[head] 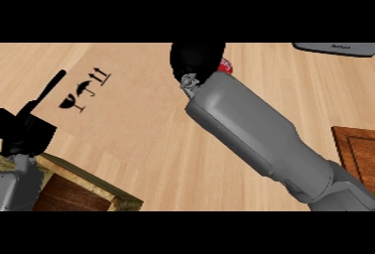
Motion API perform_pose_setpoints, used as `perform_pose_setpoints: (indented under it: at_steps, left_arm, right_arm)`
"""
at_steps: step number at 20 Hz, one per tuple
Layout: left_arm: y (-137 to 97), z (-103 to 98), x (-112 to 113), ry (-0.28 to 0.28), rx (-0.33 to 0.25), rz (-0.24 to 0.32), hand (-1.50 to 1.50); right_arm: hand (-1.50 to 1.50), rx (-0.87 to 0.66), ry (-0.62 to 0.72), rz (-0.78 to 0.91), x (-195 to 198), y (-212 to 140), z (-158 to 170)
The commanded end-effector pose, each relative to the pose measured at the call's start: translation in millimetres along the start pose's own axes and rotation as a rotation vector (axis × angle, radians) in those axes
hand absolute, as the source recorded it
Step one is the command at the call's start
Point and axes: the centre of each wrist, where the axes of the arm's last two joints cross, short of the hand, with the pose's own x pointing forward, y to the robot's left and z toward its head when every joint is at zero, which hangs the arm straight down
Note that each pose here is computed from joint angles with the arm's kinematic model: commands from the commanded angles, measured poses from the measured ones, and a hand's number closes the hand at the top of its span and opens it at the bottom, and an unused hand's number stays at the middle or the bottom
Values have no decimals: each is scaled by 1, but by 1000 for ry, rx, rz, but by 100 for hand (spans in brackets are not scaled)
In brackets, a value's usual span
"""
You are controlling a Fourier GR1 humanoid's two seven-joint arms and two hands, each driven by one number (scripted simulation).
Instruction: Pick the can from the cutting board and place it in the cardboard box
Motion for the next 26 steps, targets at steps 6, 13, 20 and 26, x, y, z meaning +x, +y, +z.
perform_pose_setpoints:
  at_steps: [6,13,20,26]
  left_arm:
    - [-16,5,-14,16,-67,43,0]
    - [-7,20,-31,29,-21,71,0]
    - [1,26,-26,36,-9,72,0]
    - [8,30,-25,26,4,65,0]
  right_arm:
    - [150,-187,250,-107,52,-61,13]
    - [150,-210,314,-88,55,-64,-3]
    - [150,-177,323,-59,54,-52,-9]
    - [150,-168,294,-71,38,-15,-27]
